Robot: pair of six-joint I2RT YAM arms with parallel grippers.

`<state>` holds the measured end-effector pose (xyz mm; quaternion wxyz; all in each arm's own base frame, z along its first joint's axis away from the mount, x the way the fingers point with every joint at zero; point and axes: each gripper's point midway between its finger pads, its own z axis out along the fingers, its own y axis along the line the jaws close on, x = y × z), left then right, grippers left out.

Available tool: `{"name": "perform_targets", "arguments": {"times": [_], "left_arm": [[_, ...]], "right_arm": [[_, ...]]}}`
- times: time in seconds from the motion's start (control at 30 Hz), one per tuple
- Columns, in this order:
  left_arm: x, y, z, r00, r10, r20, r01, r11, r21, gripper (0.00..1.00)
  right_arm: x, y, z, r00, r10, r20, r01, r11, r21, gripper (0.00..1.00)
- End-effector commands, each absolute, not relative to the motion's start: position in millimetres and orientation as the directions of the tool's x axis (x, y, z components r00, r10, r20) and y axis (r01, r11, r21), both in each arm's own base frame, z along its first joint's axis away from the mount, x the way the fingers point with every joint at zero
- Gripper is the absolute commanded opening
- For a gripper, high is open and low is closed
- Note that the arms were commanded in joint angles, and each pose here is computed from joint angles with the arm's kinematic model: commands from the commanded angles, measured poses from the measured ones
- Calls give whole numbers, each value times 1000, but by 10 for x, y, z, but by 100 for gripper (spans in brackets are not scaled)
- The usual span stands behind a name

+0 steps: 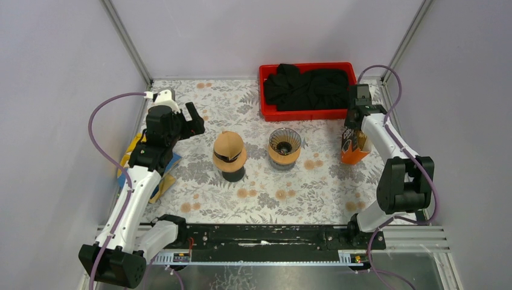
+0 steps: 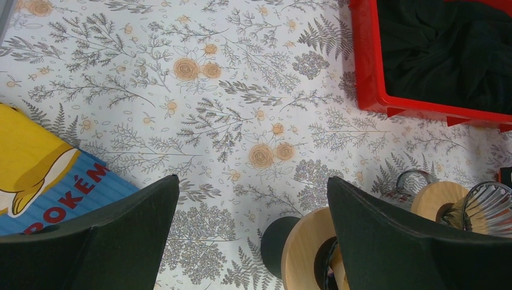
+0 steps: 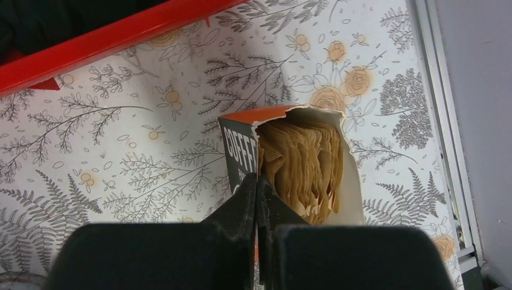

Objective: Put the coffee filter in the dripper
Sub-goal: Move the coffee filter holder to the center of the board.

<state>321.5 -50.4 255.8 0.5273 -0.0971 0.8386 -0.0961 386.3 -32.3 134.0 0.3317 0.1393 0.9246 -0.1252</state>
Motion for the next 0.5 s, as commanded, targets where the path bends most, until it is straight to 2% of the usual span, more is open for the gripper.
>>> {"name": "perform_targets", "arguments": {"times": [0.0, 0.3, 0.47], "left_arm": [[3284, -468, 2664, -380, -257, -889, -51, 965, -257, 100], [3303, -482, 2623, -393, -254, -884, -49, 965, -256, 100], [3306, -459, 2608, -395, -252, -883, -60, 967, -249, 100]], "right_arm": [[3978, -298, 1468, -730, 138, -669, 330, 929, -168, 3], [3990, -152, 1663, -707, 160, -688, 299, 951, -85, 31], [3967, -201, 1906, -654, 175, -736, 331, 941, -70, 33]]}}
